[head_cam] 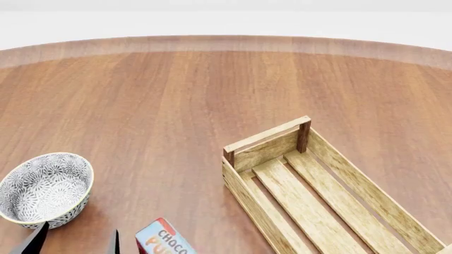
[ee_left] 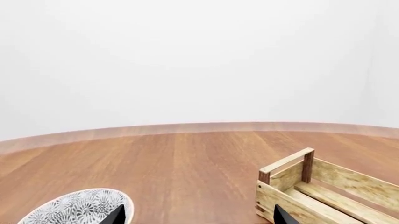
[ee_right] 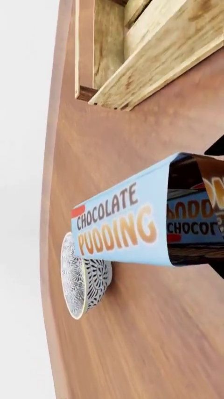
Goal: Pick up the chocolate pudding and put it in the tray.
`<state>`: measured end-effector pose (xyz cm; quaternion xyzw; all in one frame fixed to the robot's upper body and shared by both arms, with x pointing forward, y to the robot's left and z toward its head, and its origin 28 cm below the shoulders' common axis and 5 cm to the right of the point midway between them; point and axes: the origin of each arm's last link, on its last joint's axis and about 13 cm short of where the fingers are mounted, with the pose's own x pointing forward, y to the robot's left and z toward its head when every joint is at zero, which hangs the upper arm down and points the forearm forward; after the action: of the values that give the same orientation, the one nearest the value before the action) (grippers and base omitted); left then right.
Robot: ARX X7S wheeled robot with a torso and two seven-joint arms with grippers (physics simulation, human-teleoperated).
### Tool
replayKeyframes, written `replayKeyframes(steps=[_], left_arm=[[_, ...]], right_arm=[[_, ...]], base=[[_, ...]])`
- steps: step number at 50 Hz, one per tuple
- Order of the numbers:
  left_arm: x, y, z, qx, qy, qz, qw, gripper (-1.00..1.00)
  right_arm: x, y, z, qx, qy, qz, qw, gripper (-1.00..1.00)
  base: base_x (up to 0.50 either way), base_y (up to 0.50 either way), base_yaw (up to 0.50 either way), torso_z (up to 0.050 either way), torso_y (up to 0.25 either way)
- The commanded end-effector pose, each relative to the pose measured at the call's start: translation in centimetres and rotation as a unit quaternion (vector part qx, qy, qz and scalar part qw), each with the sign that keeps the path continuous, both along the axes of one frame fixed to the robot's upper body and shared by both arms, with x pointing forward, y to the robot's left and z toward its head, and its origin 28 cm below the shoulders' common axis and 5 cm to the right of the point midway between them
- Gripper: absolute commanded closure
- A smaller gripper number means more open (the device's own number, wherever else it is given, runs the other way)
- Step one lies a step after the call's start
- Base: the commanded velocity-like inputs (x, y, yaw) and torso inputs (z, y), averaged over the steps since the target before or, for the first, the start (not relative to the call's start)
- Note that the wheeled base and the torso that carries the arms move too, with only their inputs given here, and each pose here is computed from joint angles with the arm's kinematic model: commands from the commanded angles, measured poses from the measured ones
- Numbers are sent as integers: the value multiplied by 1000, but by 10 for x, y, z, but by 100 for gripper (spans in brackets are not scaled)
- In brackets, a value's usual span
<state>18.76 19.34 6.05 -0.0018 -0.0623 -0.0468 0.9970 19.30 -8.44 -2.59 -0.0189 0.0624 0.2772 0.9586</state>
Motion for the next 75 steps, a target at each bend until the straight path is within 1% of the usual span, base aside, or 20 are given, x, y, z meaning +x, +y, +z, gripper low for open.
replayKeyframes(steps=[1,3,5,7,8,13,15,21,23,25,34,38,42,55,61,75], left_arm=[[1,0,-2,0,2,1,1000,-100],[1,0,0,-1,2,1,1000,-100],[0,0,-1,-1,1,1,1000,-100],[1,1,-1,-1,2,1,1000,-100],[1,1,-1,-1,1,1,1000,-100],[1,1,-1,-1,1,2,1000,-100],[2,1,-1,-1,2,2,1000,-100],[1,1,-1,-1,2,2,1000,-100],[1,1,-1,-2,2,2,1000,-100],[1,1,-1,-2,3,2,1000,-100],[1,2,0,-4,3,4,1000,-100],[2,1,-1,-4,4,4,1000,-100],[2,1,-1,-4,6,7,1000,-100],[2,2,0,-2,5,7,1000,-100],[3,2,-3,-2,7,7,1000,-100],[3,3,-3,0,7,7,1000,-100]], right_arm=[[12,-10,30,-9,-44,-32,998,100],[14,-11,34,-9,-48,-35,998,100],[17,-12,40,-23,-67,-52,996,100],[19,-13,41,-26,-68,-52,996,100],[21,-14,43,-30,-75,-62,995,100],[28,-17,48,-34,-83,-87,992,100],[30,-19,50,-44,-83,-99,991,100],[35,-24,54,-38,-84,-118,989,100],[37,-25,53,-44,-83,-127,987,100],[37,-26,54,-38,-83,-130,987,100],[45,-39,56,-29,-89,-195,976,100],[46,-43,55,-26,-84,-204,975,100],[47,-47,57,-13,-88,-216,972,100],[52,-59,55,-1,-85,-251,964,100],[55,-64,55,14,-81,-268,960,100],[63,-74,51,12,-69,-300,951,100]], base=[[0,0,0,0,0],[0,0,0,0,0],[0,0,0,0,0],[0,0,0,0,0],[0,0,0,0,0],[0,0,0,0,0],[0,0,0,0,0],[0,0,0,0,0],[0,0,0,0,0],[0,0,0,0,0],[0,0,0,0,0],[0,0,0,0,0],[0,0,0,0,0],[0,0,0,0,1],[0,0,0,0,0],[0,0,0,0,0]])
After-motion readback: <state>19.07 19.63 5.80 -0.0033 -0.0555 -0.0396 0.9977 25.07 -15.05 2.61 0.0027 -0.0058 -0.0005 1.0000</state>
